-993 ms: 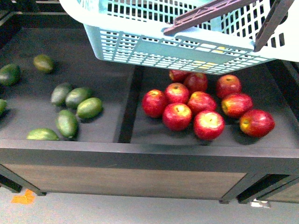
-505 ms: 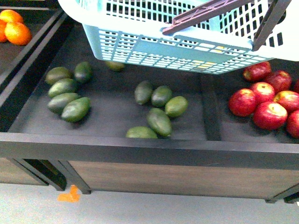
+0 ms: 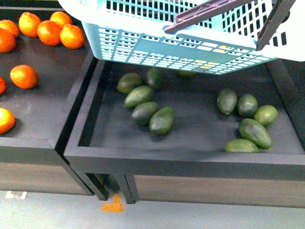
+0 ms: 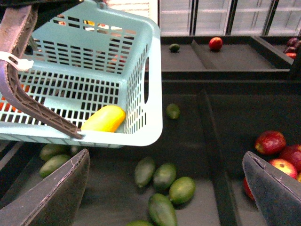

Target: Pick mango and avocado into basket

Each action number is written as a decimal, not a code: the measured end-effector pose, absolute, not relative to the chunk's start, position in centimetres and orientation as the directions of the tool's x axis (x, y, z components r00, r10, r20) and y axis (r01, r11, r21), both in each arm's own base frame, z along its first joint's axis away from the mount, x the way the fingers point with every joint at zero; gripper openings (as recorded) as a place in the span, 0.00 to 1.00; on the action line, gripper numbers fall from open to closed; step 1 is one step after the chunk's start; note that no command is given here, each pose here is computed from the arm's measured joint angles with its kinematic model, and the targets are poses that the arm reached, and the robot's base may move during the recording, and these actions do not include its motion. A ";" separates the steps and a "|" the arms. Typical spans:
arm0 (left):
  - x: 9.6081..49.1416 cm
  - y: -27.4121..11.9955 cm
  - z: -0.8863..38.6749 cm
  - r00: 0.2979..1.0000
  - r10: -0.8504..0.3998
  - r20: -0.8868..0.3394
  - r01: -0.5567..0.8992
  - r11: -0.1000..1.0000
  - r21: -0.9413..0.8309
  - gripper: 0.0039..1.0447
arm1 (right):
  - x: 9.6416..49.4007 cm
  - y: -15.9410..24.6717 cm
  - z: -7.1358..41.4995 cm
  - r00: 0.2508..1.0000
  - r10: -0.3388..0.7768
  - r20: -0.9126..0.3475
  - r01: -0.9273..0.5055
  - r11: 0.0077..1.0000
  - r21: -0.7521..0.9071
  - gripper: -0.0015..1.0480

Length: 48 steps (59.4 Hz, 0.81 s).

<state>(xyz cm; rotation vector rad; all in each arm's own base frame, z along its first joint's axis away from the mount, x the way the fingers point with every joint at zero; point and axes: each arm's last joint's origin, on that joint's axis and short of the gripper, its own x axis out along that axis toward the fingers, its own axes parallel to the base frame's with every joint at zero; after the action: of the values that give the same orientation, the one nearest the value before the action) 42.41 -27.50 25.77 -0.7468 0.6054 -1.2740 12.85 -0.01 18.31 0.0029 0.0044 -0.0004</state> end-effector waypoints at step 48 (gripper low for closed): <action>42.2 -27.8 25.8 0.178 -0.984 0.004 0.612 0.108 -0.783 0.05 | 15.2 -2.6 17.6 0.875 0.118 -0.470 -0.004 0.972 0.236 0.92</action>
<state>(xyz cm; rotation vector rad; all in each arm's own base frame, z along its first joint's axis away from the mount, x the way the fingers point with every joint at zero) 42.20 -27.77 25.77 -0.7484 0.6205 -1.2922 15.21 -2.59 17.60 0.2322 0.5033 0.0644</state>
